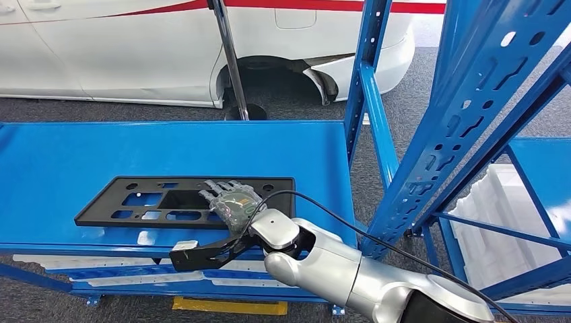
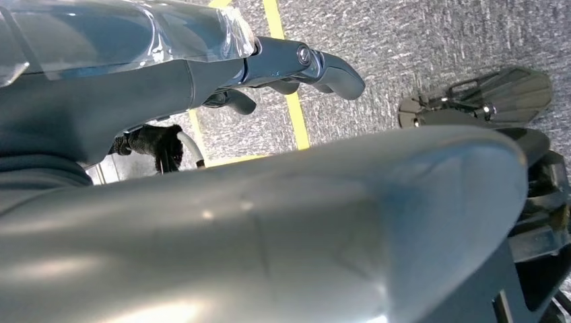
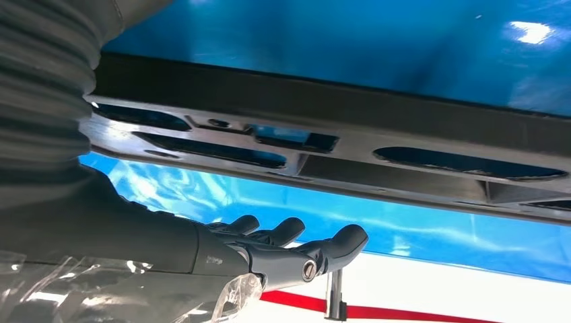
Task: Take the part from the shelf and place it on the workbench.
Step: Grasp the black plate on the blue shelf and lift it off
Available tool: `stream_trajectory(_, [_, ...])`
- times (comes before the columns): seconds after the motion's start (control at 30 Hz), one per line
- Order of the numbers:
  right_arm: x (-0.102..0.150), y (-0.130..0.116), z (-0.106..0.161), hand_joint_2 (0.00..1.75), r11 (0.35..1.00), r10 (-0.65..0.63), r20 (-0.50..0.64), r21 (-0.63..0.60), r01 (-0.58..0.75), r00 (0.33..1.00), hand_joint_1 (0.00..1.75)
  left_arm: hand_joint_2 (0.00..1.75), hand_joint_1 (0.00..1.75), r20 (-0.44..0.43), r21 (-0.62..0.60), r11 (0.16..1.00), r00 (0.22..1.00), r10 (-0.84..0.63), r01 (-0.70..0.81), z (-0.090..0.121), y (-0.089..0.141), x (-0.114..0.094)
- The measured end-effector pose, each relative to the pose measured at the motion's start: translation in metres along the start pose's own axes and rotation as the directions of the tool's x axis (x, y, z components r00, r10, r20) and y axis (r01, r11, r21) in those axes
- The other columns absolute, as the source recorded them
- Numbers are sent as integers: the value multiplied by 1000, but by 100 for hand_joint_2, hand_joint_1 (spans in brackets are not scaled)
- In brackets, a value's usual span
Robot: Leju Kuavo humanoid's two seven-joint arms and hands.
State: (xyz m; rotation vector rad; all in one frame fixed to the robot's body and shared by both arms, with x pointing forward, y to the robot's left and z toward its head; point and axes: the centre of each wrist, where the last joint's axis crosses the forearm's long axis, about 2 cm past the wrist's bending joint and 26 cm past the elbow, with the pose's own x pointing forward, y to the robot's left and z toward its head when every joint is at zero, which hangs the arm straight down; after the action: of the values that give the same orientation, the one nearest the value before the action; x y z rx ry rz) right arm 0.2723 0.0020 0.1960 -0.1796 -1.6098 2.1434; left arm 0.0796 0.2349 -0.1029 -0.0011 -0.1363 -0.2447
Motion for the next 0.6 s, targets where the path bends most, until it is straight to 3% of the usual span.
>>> stream_trajectory(0.6, [5,-1,-3,175,1000,-3,27,-1,3,1000,0,0,0,1,-1,1000,1000,-6,6,0,0,-1])
